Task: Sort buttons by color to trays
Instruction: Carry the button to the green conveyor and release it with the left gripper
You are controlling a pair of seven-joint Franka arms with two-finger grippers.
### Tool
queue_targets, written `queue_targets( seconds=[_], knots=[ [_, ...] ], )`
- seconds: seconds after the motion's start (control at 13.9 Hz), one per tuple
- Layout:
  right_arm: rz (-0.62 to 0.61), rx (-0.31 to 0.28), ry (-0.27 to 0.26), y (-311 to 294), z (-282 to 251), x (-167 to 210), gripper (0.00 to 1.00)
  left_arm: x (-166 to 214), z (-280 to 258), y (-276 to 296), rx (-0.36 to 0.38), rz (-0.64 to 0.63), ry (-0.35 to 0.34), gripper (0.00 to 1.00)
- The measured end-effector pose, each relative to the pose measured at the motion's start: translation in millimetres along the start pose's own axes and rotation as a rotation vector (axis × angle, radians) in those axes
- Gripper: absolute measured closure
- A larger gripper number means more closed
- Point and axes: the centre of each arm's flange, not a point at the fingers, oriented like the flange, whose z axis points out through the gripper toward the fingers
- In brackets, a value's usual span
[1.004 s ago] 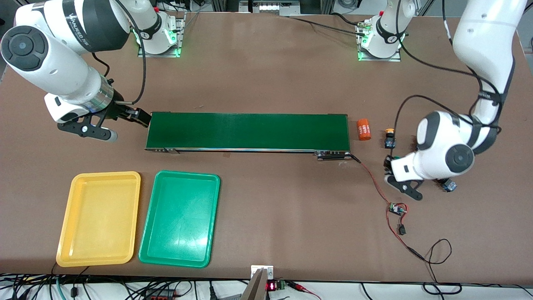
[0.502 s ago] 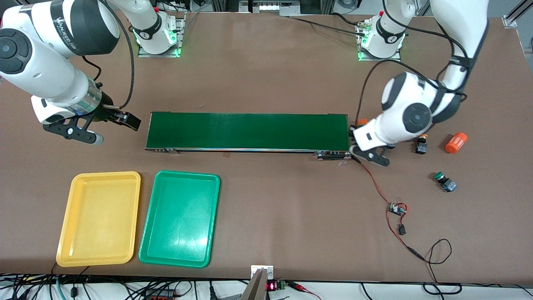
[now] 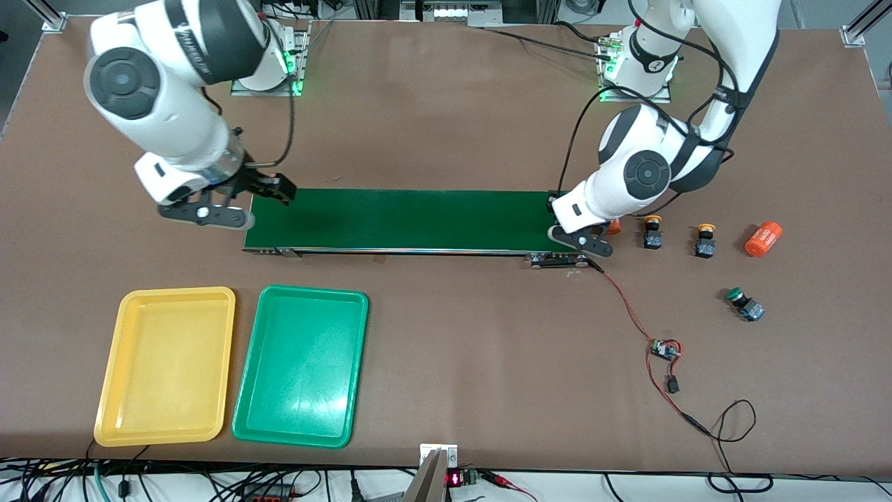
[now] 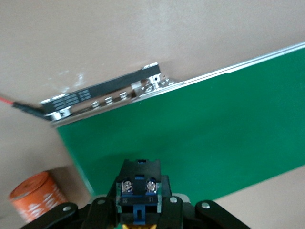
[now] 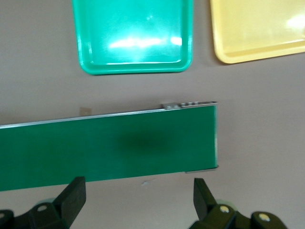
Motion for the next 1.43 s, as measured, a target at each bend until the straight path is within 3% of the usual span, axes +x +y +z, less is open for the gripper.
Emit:
queue_targets(
  seconds=[0.36, 0.65, 0.86, 1.08, 1.29, 1.43],
  knots=[
    [-0.016, 0.056, 0.083, -18, 16, 16, 0.00, 6, 40, 4, -0.030, -0.004, -0.007, 0.62],
    [-0.044, 0.069, 0.098, -36, 49, 12, 0.00, 13, 3, -17, -0.013, -0.043, 0.043, 0.30],
    [-0.060, 0.072, 0.103, -48, 54, 6, 0.00, 16, -48, -106, 0.005, -0.191, 0.108, 0.01],
    [-0.052, 0.072, 0.099, -53, 57, 1, 0.00, 4, -61, -199, -0.005, -0.332, 0.126, 0.00],
    [-0.054, 0.070, 0.095, -57, 62, -2, 0.00, 0, -62, -224, 0.001, -0.370, 0.133, 0.00],
    [-0.047, 0.070, 0.095, -57, 65, -2, 0.00, 3, -71, -247, 0.062, -0.362, 0.151, 0.00]
  ],
)
